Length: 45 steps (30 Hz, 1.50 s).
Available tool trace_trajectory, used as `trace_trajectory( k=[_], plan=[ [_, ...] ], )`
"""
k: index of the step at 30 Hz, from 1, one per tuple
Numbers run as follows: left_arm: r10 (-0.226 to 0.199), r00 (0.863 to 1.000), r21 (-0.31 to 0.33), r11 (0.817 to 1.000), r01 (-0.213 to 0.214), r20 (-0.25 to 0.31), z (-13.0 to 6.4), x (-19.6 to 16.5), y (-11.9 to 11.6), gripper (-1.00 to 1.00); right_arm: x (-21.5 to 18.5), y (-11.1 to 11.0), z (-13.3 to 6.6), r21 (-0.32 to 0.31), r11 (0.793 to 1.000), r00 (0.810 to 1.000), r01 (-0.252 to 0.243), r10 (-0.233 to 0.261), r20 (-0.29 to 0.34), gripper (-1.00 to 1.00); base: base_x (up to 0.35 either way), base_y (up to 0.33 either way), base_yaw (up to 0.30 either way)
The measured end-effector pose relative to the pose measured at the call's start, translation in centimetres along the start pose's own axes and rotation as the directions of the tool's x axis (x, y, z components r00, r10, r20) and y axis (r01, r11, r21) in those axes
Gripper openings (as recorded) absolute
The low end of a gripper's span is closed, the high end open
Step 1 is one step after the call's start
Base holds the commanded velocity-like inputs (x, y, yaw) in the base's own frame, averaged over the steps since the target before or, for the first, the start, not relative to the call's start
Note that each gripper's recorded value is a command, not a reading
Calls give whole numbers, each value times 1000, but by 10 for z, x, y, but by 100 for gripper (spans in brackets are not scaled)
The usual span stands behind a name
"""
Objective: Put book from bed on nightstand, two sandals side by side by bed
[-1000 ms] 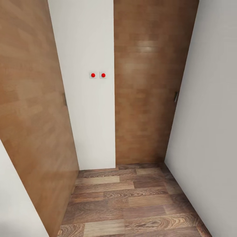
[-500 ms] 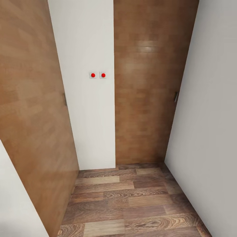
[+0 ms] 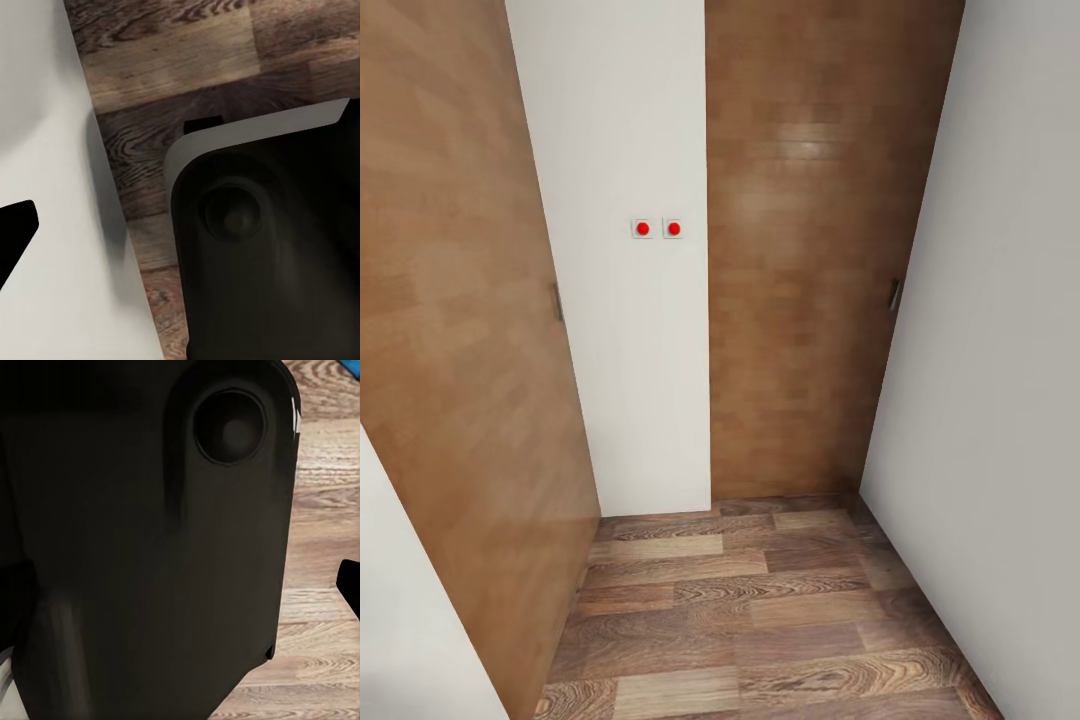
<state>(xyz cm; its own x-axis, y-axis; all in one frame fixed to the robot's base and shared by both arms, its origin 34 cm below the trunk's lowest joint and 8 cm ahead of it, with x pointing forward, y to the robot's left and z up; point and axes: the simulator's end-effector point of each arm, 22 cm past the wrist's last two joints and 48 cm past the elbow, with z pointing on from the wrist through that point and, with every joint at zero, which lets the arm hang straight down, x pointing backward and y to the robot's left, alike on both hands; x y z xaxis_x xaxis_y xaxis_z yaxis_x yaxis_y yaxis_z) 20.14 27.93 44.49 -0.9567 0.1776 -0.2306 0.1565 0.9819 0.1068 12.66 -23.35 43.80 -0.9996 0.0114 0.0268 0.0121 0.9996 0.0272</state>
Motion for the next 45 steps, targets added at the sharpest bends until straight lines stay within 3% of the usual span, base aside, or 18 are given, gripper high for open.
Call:
trace_trajectory(
  k=[31, 45],
  plan=[
    [1, 1000, 2, 1000, -1, -10, 0, 4, -1, 100, 4, -1, 0, 2, 1000, 1000, -2, 2, -10, 100, 0, 0, 0],
    [1, 1000, 2, 1000, -1, -13, 0, 5, -1, 100, -12, -6, 0, 8, 1000, 1000, -5, 5, 22, 100, 0, 0, 0]
  ],
)
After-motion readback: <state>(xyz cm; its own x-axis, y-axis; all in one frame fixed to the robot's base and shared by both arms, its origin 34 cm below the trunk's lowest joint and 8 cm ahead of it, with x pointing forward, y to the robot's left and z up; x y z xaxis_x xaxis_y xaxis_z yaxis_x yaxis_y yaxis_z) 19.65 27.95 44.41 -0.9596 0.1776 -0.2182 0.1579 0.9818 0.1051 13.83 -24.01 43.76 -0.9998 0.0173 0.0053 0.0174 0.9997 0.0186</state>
